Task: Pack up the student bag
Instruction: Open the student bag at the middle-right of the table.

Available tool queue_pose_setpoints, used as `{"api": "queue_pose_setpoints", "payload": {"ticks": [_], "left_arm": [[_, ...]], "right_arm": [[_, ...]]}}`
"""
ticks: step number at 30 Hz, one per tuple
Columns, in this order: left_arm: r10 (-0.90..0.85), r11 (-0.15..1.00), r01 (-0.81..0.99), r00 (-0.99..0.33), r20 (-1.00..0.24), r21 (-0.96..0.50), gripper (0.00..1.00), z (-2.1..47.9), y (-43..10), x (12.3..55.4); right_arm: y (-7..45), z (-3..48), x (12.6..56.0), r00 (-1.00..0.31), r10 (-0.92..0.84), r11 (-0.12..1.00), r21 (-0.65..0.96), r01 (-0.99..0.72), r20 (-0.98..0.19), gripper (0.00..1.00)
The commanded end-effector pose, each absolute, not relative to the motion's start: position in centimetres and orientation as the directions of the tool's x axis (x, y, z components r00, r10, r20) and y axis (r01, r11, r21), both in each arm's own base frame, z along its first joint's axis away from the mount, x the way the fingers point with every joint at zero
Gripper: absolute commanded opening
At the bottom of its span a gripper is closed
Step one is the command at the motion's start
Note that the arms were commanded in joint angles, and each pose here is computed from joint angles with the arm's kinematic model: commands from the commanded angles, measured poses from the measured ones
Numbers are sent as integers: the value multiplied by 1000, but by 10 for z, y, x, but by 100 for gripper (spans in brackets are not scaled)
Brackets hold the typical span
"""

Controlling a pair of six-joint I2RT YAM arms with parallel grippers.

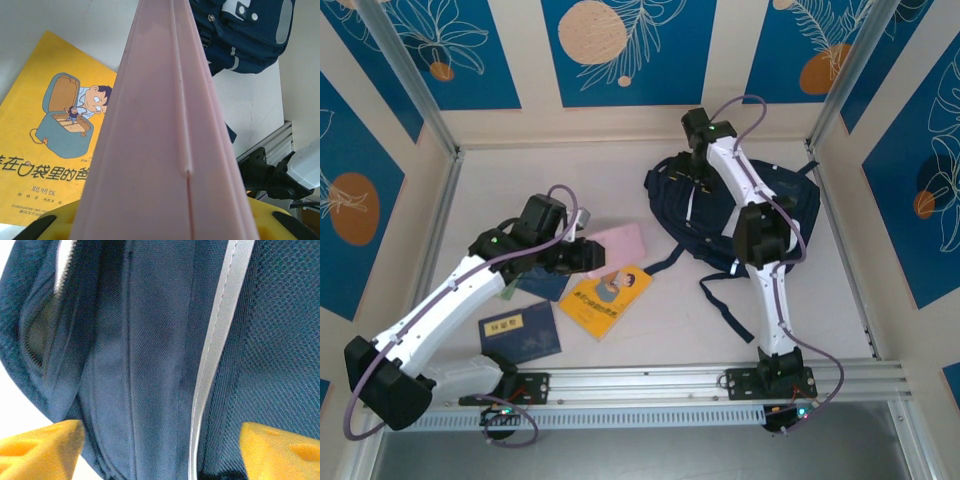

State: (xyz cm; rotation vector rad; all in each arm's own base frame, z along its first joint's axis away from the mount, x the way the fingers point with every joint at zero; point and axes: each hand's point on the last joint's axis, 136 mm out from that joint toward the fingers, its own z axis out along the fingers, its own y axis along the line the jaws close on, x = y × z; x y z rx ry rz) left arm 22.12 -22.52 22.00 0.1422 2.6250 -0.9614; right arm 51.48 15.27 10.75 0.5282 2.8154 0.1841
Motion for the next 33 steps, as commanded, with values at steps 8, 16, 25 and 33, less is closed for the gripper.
{"api": "queue_pose_setpoints", "payload": {"ticks": [8, 16, 25, 33], "left_arm": [[-8, 766, 257, -913, -408, -590, 34, 235, -219, 222], [-10, 764, 253, -915, -402, -594, 34, 234, -221, 225], [-25, 782, 238, -912, -410, -576, 34, 238, -217, 228], [-39, 806, 223, -905, -424, -549, 34, 242, -209, 230]], "right_arm": [[145, 59, 505, -927, 356, 934, 11, 358, -120, 64], [158, 70, 501, -962, 227, 974, 11, 228, -151, 14], [175, 166, 505, -930, 116, 992, 93, 88, -348, 0], [162, 221, 475, -903, 110, 993, 8, 117, -415, 0]]}}
